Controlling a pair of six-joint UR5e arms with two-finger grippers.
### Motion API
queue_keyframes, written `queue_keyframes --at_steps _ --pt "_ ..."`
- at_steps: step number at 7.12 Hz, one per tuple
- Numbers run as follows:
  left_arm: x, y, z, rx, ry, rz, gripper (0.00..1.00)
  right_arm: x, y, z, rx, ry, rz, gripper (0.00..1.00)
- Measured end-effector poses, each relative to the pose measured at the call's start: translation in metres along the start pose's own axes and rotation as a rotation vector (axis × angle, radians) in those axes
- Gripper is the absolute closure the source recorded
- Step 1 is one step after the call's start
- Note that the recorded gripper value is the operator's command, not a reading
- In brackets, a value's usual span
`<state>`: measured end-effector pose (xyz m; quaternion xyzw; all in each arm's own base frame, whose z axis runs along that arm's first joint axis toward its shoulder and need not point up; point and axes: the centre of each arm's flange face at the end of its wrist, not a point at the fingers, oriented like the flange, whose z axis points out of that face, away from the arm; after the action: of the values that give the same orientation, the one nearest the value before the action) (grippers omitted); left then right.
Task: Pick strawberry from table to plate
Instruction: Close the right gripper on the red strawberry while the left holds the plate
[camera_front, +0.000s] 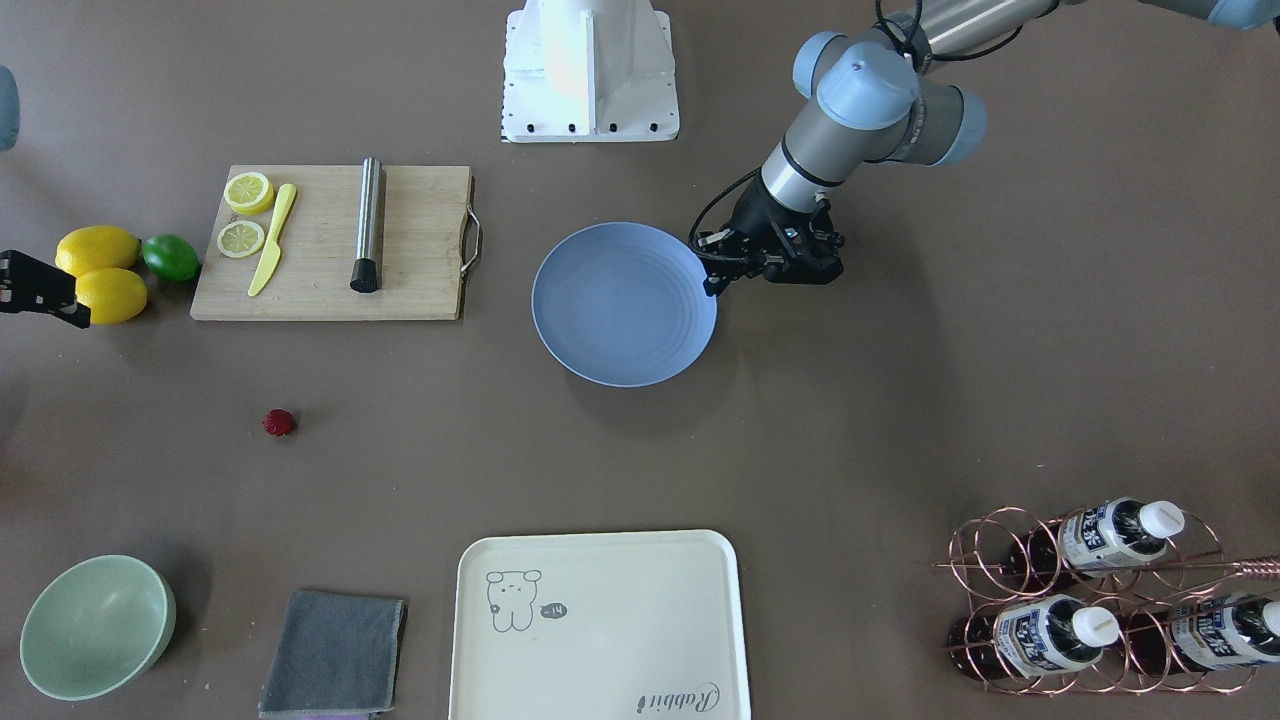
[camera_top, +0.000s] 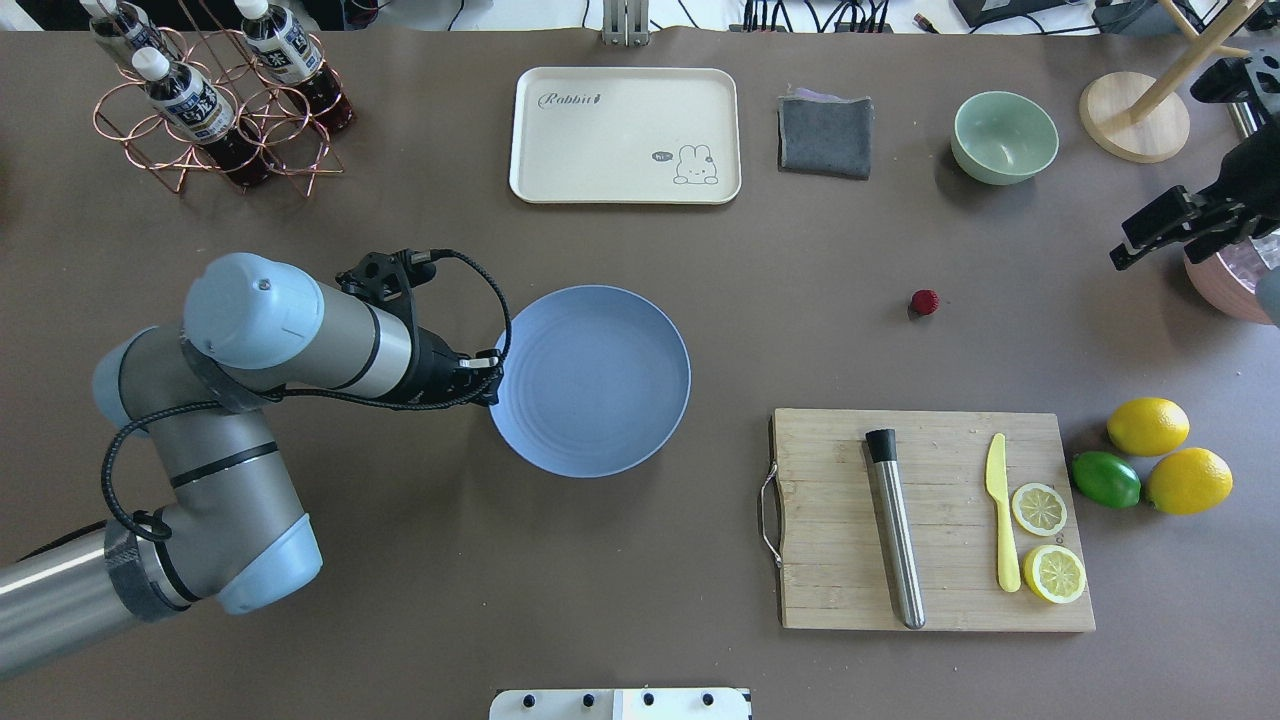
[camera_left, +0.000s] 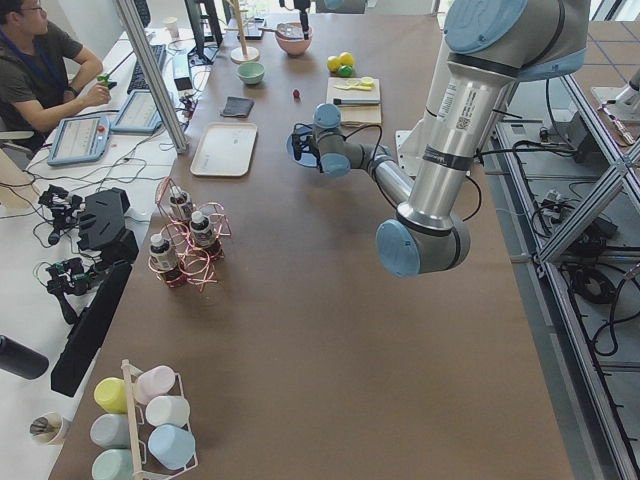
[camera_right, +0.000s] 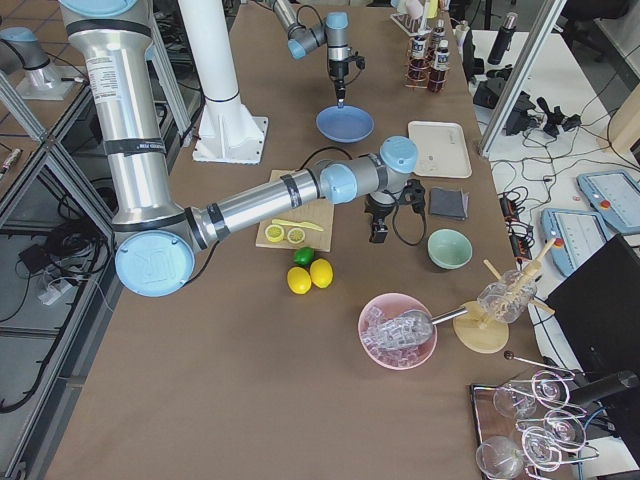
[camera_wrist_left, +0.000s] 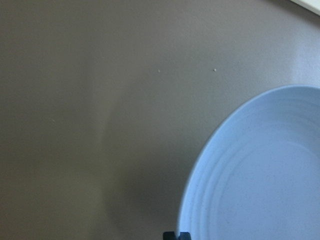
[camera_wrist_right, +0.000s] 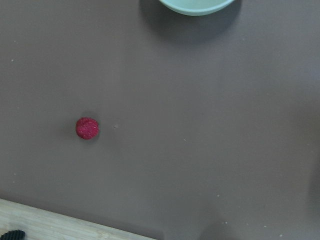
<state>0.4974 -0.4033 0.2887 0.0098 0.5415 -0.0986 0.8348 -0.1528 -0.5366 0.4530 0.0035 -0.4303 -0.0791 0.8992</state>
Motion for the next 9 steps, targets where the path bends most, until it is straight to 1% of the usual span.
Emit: queue_keyframes --at_steps 2,3,4,5,6,7,9 --pt "0.013 0.027 0.024 0.011 -0.012 0.02 1.0 -0.046 -0.012 0.017 -0.003 0.028 0.011 0.01" --pt "0.019 0.033 0.03 0.013 -0.013 0.026 1.0 -0.063 -0.015 0.027 -0.009 0.04 0.002 0.01" --pt "0.021 0.036 0.033 0.018 -0.013 0.027 0.76 -0.076 -0.015 0.04 -0.01 0.053 -0.01 0.01" --pt "0.02 0.037 0.034 0.02 -0.016 0.027 0.36 -0.085 -0.017 0.055 0.001 0.053 -0.013 0.02" --pt "0.019 0.036 0.035 0.022 -0.02 0.026 0.24 -0.092 -0.02 0.077 0.018 0.045 -0.008 0.02" --pt "0.017 0.035 0.035 0.024 -0.024 0.026 0.24 -0.096 -0.027 0.1 0.034 0.04 -0.011 0.05" --pt "0.014 0.028 0.033 0.035 -0.026 0.024 0.24 -0.106 -0.042 0.131 0.041 0.054 -0.023 0.1"
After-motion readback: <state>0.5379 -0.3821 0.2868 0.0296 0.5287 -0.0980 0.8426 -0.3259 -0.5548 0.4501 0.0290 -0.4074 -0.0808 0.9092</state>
